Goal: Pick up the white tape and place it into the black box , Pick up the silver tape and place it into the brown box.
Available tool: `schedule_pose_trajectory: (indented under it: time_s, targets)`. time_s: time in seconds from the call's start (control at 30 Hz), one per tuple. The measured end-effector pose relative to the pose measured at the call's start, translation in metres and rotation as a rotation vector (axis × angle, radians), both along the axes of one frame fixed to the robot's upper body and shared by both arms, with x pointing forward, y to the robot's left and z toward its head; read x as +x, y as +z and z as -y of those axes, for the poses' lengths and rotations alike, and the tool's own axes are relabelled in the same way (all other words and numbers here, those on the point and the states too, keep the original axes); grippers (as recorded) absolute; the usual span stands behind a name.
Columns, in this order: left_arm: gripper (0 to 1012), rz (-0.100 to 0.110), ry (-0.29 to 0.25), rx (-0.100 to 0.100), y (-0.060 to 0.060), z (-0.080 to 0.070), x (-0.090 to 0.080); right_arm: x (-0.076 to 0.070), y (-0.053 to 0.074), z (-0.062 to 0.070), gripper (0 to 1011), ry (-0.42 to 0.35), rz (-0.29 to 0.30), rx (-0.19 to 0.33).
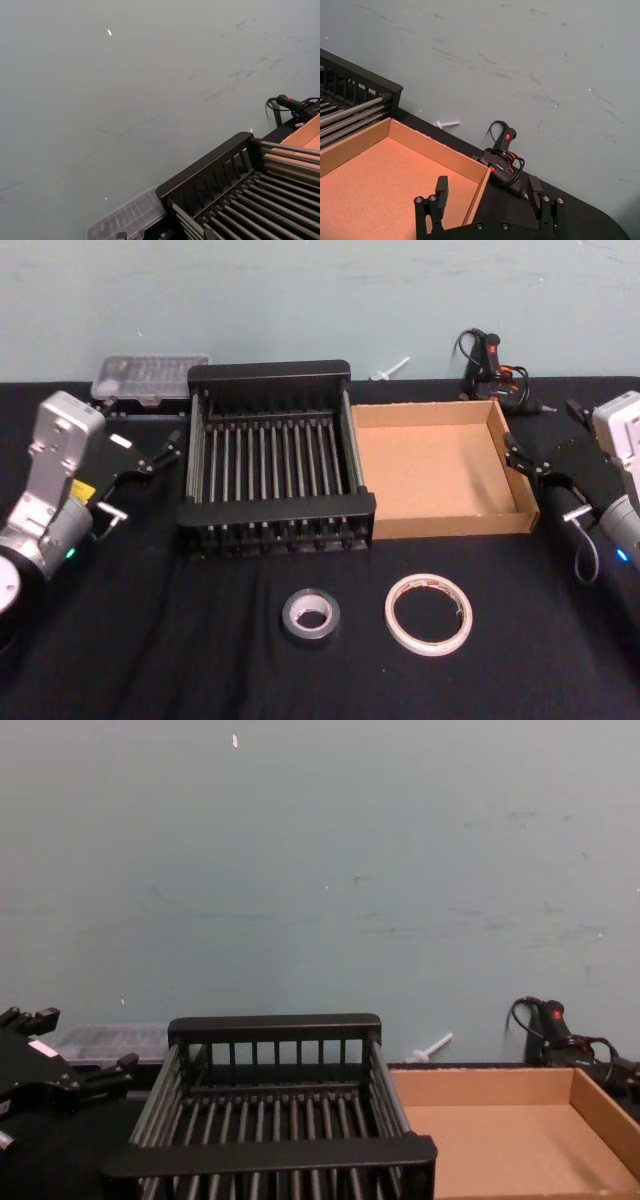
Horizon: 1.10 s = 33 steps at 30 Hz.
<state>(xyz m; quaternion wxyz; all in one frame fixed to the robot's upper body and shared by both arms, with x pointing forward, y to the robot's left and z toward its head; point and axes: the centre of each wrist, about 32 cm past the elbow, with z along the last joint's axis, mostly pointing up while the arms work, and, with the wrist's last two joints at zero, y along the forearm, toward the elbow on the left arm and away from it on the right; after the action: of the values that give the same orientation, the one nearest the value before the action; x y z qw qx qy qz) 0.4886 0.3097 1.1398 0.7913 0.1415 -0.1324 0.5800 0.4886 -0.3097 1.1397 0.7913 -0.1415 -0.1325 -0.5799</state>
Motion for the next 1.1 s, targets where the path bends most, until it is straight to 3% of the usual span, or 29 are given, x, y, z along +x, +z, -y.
schedule_pose_trajectory:
  time_s: [1.1]
  targets:
    - [1002,0.000,0.000,0.000,0.0000,0.0000,0.0000,0.0000,0.0000,0.0000,1002,0.000,0.000,0.000]
